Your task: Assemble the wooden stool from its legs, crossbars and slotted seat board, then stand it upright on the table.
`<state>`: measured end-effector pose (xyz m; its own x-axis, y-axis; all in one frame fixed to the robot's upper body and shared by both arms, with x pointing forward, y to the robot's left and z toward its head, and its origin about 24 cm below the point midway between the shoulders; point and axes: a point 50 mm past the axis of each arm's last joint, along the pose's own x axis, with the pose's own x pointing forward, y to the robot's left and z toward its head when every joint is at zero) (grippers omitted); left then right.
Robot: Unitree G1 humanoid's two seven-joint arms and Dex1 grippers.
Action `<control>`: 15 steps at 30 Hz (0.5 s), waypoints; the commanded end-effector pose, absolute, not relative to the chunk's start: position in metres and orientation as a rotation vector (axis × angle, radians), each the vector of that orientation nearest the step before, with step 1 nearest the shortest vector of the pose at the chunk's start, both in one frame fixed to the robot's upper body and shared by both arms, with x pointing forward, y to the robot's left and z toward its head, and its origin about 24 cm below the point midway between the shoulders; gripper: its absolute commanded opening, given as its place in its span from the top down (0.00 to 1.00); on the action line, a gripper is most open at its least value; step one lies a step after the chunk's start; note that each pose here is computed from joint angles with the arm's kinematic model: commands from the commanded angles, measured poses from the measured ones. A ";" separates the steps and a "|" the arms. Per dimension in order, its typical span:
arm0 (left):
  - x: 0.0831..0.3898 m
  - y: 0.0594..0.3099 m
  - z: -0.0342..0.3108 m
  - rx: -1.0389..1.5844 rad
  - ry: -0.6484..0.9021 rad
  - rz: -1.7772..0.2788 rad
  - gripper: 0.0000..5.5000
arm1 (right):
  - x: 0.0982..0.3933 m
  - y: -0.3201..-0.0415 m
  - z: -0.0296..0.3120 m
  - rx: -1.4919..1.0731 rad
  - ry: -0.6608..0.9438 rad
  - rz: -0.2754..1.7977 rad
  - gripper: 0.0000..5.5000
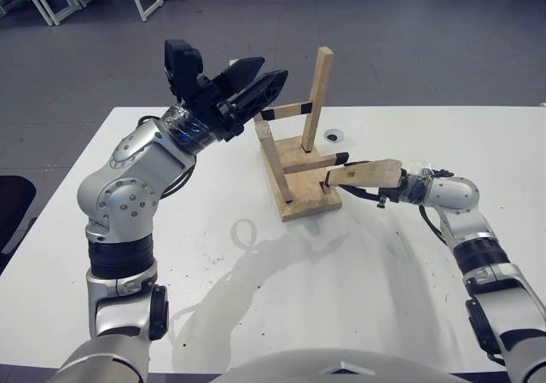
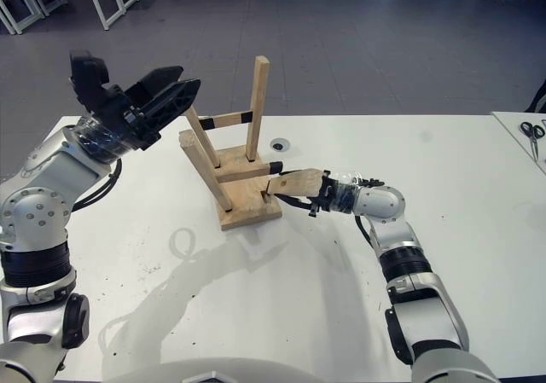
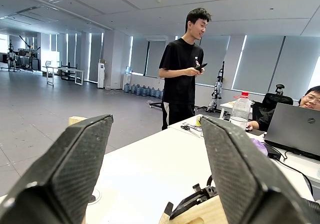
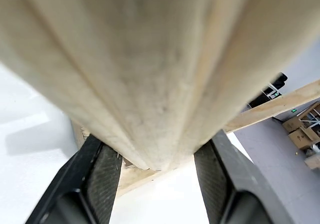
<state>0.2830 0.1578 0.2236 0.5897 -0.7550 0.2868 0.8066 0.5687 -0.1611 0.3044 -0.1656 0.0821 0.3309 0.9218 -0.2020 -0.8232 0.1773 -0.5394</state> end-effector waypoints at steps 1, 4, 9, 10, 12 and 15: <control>0.285 0.160 0.221 -0.276 -0.182 -0.903 0.41 | 0.278 -0.156 0.052 -0.599 -0.059 1.421 0.63; 0.286 0.166 0.225 -0.265 -0.202 -0.881 0.41 | 0.265 -0.153 0.050 -0.566 -0.040 1.477 0.63; 0.293 0.186 0.241 -0.226 -0.257 -0.815 0.41 | 0.240 -0.148 0.052 -0.428 0.026 1.537 0.63; 0.293 0.187 0.241 -0.223 -0.261 -0.811 0.41 | 0.236 -0.145 0.053 -0.399 0.042 1.545 0.63; 0.293 0.188 0.240 -0.221 -0.261 -0.810 0.41 | 0.231 -0.143 0.057 -0.340 0.101 1.551 0.63; 0.293 0.188 0.239 -0.215 -0.262 -0.805 0.41 | 0.233 -0.146 0.068 -0.323 0.179 1.547 0.63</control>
<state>0.2927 0.1862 0.2373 0.6589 -0.6865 0.3075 0.7411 0.6624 -0.1093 0.2421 -0.1386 0.0865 0.0781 0.9788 -0.1895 -0.9654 0.0267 -0.2594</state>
